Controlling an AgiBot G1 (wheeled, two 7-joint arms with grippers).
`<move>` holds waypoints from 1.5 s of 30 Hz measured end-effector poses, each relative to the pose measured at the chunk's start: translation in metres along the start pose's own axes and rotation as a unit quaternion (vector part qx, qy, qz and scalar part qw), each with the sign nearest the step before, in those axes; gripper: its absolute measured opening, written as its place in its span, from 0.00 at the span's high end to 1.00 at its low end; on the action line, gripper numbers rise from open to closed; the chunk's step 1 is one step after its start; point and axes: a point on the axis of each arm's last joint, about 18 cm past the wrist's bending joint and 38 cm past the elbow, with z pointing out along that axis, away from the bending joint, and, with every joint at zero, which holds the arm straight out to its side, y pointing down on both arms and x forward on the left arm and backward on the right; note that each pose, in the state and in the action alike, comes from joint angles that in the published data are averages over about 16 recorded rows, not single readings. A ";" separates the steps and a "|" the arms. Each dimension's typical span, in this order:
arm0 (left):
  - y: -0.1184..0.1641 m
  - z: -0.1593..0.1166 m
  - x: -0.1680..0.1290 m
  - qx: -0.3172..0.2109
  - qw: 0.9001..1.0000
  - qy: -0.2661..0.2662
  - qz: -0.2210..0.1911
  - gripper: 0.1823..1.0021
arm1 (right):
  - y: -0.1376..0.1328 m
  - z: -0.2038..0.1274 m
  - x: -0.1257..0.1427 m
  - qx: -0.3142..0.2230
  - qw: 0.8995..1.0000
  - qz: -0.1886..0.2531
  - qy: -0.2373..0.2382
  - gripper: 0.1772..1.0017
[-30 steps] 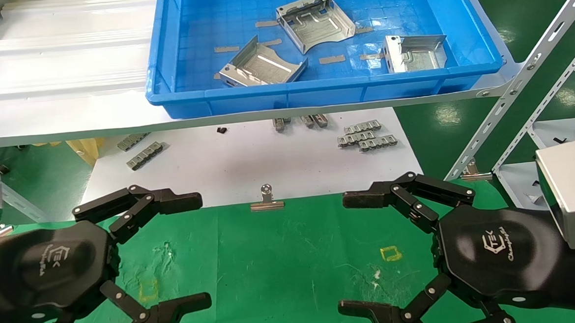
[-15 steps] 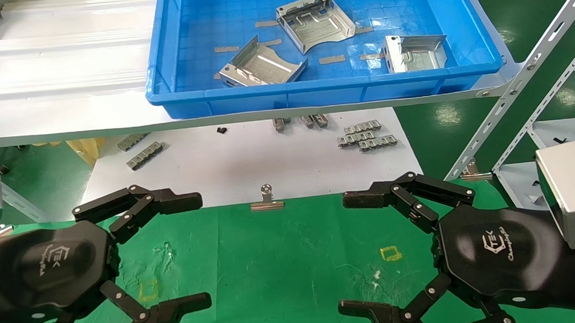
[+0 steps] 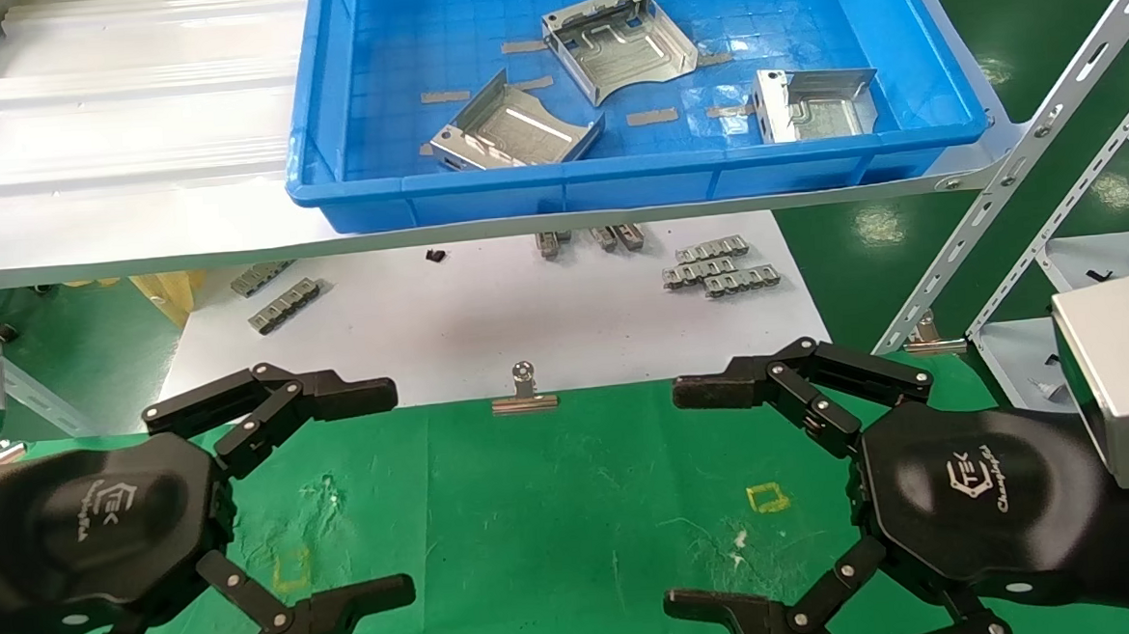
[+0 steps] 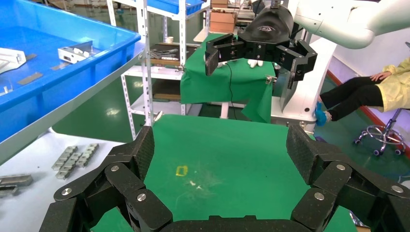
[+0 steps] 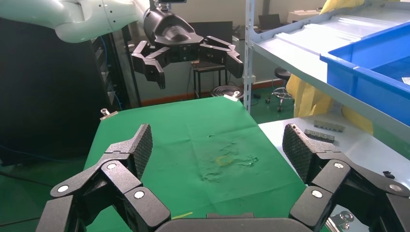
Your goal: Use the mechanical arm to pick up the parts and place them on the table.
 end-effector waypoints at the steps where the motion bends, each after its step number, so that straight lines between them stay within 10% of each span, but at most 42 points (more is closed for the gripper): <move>1: 0.000 0.000 0.000 0.000 1.000 0.000 0.000 0.00 | 0.000 0.000 0.000 0.000 1.000 0.000 0.000 0.00; 18: 0.000 0.000 0.000 0.000 1.000 0.000 0.000 0.11 | 0.000 0.000 0.000 0.000 1.000 0.000 0.000 0.00; 45: 0.000 0.000 0.000 0.000 1.000 0.000 0.000 0.81 | -0.009 0.007 0.018 0.009 1.000 -0.016 0.025 0.00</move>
